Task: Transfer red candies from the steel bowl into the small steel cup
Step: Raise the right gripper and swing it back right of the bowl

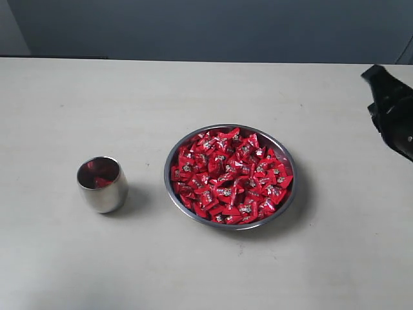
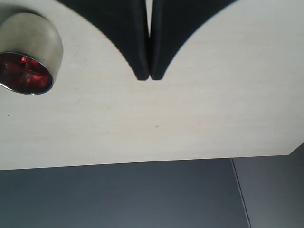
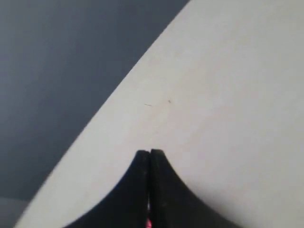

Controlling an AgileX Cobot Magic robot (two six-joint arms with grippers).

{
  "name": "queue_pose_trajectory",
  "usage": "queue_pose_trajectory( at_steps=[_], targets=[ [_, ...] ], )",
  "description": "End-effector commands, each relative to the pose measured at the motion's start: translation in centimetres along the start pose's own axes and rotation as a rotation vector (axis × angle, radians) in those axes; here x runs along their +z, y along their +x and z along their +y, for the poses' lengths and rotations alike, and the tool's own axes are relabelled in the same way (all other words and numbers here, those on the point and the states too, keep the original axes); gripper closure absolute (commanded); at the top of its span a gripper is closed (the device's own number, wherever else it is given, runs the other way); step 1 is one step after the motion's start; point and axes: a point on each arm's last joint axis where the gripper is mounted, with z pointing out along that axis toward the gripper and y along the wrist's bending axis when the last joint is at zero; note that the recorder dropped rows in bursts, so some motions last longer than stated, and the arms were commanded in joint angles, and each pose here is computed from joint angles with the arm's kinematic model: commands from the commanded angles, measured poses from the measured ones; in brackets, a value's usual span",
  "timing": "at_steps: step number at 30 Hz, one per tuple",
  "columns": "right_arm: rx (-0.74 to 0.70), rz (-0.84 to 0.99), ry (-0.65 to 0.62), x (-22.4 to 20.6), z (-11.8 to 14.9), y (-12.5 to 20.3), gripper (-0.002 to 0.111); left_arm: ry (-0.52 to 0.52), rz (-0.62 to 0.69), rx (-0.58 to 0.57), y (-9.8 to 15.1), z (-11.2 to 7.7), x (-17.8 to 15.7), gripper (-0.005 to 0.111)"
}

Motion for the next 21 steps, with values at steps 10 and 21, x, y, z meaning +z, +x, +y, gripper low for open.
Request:
queue_pose_trajectory(
  at_steps=[10,21],
  targets=[
    [-1.065,-0.281,-0.661,-2.1,6.2,0.5,0.109,0.000,-0.003,-0.005,0.1,0.0,0.0,0.106],
    [-1.632,0.284,-0.277,1.9,5.1,1.3,0.109,0.000,-0.003,-0.005,0.1,0.0,0.0,0.106]
  ],
)
